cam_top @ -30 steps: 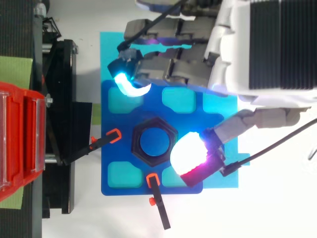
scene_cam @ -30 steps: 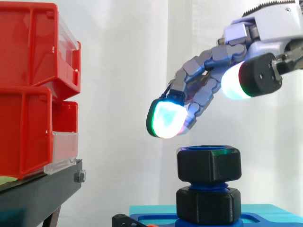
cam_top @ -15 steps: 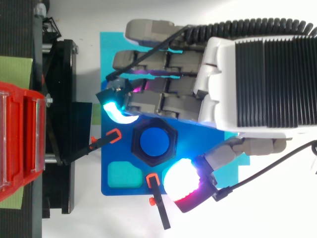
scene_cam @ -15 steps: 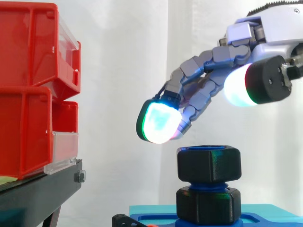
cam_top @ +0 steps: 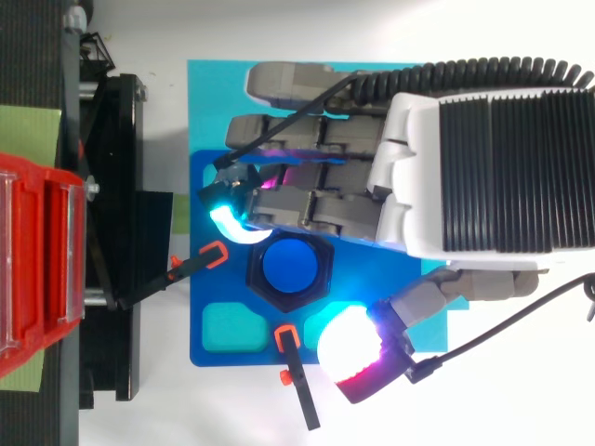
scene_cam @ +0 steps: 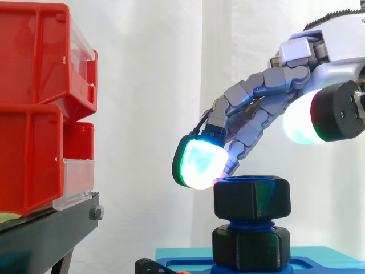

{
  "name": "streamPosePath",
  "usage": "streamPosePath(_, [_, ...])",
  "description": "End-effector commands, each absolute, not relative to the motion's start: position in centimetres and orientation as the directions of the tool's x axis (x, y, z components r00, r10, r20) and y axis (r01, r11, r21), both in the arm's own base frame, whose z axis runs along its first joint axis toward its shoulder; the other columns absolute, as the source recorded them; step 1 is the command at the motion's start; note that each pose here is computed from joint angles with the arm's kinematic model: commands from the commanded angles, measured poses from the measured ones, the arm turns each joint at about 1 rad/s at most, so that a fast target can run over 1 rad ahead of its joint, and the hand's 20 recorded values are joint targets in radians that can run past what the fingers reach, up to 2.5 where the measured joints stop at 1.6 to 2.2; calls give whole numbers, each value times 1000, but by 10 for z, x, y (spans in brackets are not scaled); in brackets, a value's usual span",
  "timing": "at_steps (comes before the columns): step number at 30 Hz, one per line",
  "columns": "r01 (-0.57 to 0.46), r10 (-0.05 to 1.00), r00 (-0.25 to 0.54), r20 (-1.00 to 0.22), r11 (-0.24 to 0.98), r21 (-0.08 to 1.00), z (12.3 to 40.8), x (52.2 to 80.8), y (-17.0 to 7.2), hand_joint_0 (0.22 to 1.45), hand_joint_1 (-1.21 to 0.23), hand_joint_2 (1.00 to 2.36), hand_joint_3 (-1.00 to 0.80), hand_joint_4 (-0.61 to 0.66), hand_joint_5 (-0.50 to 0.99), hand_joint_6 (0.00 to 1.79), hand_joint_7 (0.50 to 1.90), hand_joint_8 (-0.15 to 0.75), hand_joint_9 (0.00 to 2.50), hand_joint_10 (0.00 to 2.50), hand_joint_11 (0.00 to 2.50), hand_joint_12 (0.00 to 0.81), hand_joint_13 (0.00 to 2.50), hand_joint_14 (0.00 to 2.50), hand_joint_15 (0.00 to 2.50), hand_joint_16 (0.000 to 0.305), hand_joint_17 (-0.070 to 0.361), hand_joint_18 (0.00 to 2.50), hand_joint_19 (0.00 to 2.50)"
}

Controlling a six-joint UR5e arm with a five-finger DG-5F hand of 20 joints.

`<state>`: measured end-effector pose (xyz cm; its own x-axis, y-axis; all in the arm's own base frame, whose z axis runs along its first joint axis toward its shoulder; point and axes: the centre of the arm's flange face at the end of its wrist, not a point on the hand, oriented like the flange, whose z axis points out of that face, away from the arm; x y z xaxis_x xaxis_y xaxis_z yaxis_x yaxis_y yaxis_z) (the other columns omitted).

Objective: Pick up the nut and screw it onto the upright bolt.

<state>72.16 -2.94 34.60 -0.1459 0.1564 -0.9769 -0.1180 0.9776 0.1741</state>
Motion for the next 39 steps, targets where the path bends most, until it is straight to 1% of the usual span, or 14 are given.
streamPosePath(1, [-118, 157, -147, -977, 977, 175, 345, 721, -29, 501, -304, 1000, -500, 237, -147, 502, 746, 255, 550, 0, 0, 287, 277, 0, 0, 31, 69, 0, 0])
streamPosePath(5, [-117, 156, -147, -977, 978, 174, 346, 721, -30, 502, -306, 1000, -500, 244, -141, 503, 759, 255, 554, 0, 0, 287, 284, 0, 0, 30, 67, 0, 0])
streamPosePath(11, [-119, 157, -148, -976, 977, 176, 346, 721, -30, 506, -312, 1000, -500, 264, -123, 503, 832, 258, 577, 0, 0, 283, 301, 0, 0, 29, 66, 0, 0])
streamPosePath(13, [-115, 158, -147, -977, 978, 175, 346, 721, -31, 509, -314, 1000, -500, 272, -116, 503, 892, 261, 584, 0, 0, 281, 308, 0, 0, 29, 65, 0, 0])
streamPosePath(21, [-110, 158, -151, -976, 978, 175, 345, 721, -36, 514, -320, 1000, -500, 275, -96, 504, 1013, 265, 609, 0, 0, 273, 334, 0, 0, 28, 62, 0, 0])
streamPosePath(25, [-109, 158, -154, -975, 978, 175, 345, 720, -37, 518, -324, 1000, -500, 273, -79, 504, 1109, 268, 638, 0, 0, 269, 349, 0, 0, 27, 60, 0, 0])
streamPosePath(31, [-103, 158, -156, -975, 979, 175, 346, 719, -41, 521, -326, 1000, -500, 257, -53, 503, 1210, 272, 664, 0, 0, 264, 370, 0, 0, 25, 57, 0, 0])
streamPosePath(39, [-101, 159, -155, -975, 979, 175, 346, 719, -42, 531, -344, 1000, -500, 227, -13, 502, 1295, 273, 768, 0, 0, 250, 452, 0, 0, 22, 50, 57, 0])
